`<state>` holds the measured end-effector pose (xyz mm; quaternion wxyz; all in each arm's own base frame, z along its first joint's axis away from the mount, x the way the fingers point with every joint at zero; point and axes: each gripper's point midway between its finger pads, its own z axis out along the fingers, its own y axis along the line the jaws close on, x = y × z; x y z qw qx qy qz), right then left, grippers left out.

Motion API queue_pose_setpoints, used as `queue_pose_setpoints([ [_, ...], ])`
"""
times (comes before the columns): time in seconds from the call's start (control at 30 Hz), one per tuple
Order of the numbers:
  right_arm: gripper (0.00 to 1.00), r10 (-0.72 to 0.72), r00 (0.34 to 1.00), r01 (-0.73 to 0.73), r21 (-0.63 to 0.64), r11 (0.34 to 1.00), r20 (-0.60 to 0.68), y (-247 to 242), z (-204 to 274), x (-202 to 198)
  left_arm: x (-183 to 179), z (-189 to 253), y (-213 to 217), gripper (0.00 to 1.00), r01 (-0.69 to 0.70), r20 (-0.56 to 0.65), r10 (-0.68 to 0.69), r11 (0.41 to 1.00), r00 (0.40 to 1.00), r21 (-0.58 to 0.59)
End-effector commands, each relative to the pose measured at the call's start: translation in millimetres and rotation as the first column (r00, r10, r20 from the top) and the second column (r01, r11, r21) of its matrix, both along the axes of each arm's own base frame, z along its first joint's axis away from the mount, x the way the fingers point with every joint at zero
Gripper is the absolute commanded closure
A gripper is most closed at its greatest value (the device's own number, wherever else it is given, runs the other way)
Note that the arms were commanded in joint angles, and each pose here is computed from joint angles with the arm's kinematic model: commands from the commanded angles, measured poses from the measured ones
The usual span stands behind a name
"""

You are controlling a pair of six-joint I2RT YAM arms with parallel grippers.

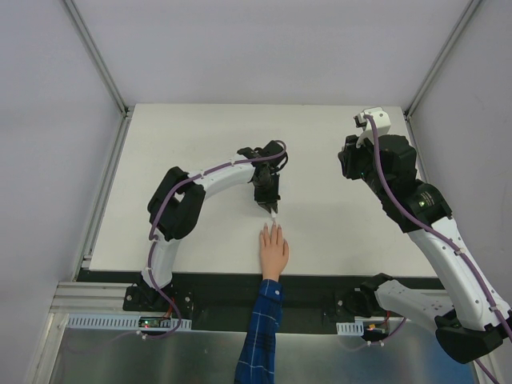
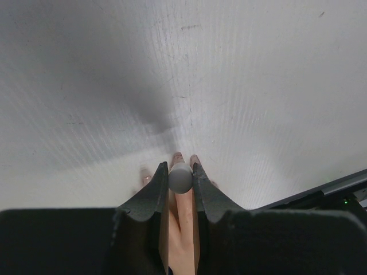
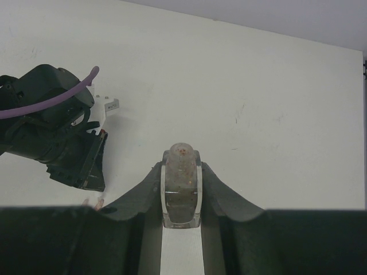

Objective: Paint the nails

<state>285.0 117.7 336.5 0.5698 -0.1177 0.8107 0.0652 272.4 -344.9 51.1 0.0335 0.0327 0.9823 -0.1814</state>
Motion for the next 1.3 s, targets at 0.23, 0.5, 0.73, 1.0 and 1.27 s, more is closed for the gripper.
queue_pose_setpoints([
  [0.23, 0.99, -0.011, 0.999, 0.010, 0.016, 1.000, 0.034, 1, 10, 4, 9, 1, 0, 1.00, -0.017, -0.014, 0.017, 1.000, 1.000, -0.013],
  [0.5, 1.00, -0.012, 0.999, 0.012, 0.016, 1.000, 0.034, 1, 10, 5, 11, 0, 2, 1.00, -0.017, -0.020, 0.017, 1.000, 1.000, -0.020],
  [0.73, 1.00, -0.010, 0.999, 0.010, 0.016, 1.000, 0.037, 2, 12, 5, 12, -2, -1, 1.00, -0.010, -0.024, 0.010, 0.999, 1.000, -0.033],
  [1.0, 1.00, -0.003, 0.999, 0.002, 0.025, 1.000, 0.039, 3, 12, 4, 6, -4, 2, 1.00, -0.017, -0.039, 0.015, 0.999, 0.999, -0.035],
  [1.27, 1.00, -0.004, 0.999, 0.003, 0.028, 1.000, 0.038, 3, 12, 3, 2, -2, 0, 1.00, -0.015, -0.038, 0.013, 0.999, 0.999, -0.045],
])
